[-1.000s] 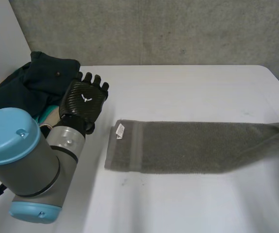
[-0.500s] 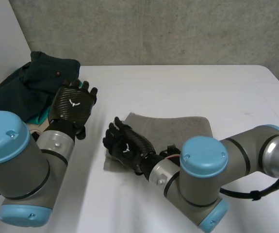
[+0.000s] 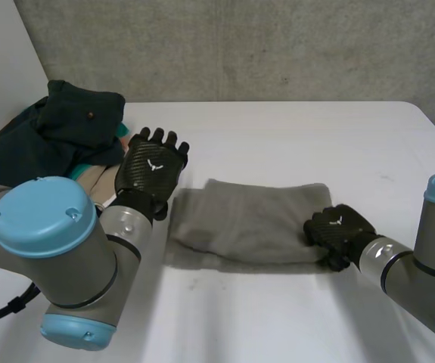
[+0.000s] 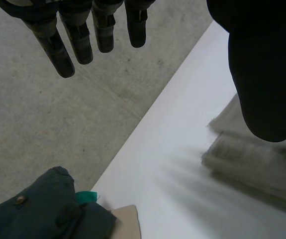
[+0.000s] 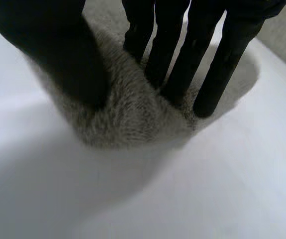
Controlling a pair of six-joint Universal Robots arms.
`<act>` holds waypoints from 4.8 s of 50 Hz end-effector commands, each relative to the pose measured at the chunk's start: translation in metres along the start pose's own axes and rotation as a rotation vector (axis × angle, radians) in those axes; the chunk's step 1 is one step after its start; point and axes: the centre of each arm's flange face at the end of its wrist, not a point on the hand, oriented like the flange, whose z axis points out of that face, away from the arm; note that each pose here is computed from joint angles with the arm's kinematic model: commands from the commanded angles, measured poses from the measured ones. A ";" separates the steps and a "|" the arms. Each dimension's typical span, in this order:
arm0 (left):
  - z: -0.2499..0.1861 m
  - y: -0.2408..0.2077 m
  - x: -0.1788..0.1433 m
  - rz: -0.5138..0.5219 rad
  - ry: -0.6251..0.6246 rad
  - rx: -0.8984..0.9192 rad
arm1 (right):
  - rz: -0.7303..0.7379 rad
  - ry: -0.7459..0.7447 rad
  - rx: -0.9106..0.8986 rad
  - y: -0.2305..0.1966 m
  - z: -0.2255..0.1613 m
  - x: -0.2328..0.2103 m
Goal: Fold the laundry.
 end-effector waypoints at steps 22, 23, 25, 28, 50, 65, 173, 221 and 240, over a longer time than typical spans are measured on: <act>-0.018 0.012 -0.040 -0.021 -0.095 -0.063 | -0.741 -0.136 0.530 -0.082 0.002 -0.160; -0.016 0.012 -0.042 -0.031 -0.102 -0.064 | -0.710 -0.138 0.536 -0.084 0.001 -0.159; -0.015 0.011 -0.044 -0.041 -0.108 -0.058 | -0.656 -0.139 0.545 -0.088 -0.001 -0.158; -0.010 0.005 -0.047 -0.072 -0.118 -0.033 | -0.481 -0.099 0.560 -0.109 -0.011 -0.133; 0.050 -0.026 0.045 -0.412 0.239 -0.054 | 0.422 -0.057 0.156 -0.087 0.013 0.003; 0.028 0.030 0.058 -0.182 0.175 -0.371 | 0.398 -0.169 0.047 -0.062 0.046 -0.016; -0.014 -0.045 0.015 -0.248 0.202 -0.021 | 0.449 -0.052 0.176 -0.029 0.095 0.067; 0.001 -0.034 0.006 -0.248 0.165 -0.044 | 0.744 0.753 0.452 0.005 0.139 0.273; 0.004 -0.035 0.011 -0.245 0.174 -0.042 | 0.658 0.889 0.356 0.053 0.120 0.319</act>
